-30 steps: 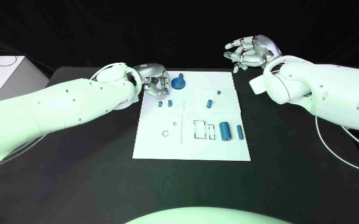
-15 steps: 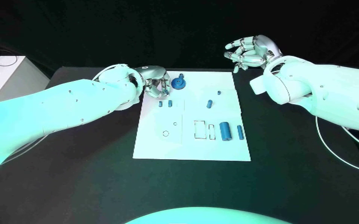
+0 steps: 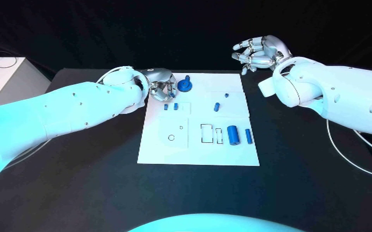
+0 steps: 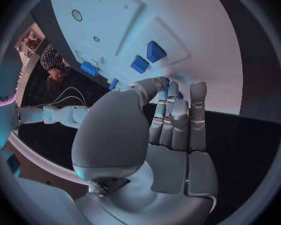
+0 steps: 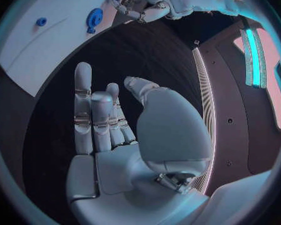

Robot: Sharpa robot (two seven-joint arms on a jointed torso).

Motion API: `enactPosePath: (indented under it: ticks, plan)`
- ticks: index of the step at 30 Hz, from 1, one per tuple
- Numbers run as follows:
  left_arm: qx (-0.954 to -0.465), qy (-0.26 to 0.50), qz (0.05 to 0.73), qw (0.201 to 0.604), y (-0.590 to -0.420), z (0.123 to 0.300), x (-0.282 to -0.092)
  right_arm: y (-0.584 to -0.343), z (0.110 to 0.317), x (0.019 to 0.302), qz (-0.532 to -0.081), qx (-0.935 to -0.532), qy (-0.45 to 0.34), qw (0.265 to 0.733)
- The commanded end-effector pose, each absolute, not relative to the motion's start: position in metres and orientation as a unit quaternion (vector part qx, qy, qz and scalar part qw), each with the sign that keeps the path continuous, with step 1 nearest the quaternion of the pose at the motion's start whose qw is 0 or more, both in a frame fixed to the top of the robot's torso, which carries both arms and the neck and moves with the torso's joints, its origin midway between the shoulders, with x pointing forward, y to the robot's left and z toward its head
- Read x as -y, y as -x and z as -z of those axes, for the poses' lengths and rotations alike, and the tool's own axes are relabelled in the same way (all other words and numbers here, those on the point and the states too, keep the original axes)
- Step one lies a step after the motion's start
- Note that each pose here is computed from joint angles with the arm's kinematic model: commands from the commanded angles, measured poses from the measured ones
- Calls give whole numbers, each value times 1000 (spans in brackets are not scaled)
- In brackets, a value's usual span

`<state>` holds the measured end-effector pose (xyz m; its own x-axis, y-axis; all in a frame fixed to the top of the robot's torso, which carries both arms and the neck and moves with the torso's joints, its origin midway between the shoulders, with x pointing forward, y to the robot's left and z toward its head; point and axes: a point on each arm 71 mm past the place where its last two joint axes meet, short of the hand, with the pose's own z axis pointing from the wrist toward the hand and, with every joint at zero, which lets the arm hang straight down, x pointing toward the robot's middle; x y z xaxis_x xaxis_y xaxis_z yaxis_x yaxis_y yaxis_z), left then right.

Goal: Assemble the parts on the task board

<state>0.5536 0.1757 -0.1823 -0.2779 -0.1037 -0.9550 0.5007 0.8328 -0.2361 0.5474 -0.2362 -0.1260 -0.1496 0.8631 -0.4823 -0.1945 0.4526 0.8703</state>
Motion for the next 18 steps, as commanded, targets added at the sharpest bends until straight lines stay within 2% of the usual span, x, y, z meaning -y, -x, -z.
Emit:
enactPosePath:
  ticks: [1,18]
  plan:
    - [-761,-137,261,578,-552,185,-173,-547,125,235,-448,-613,-270,592]
    - [-771,-142,259,564,-552,189,-168,-548,125,236,-448,-613,-270,592]
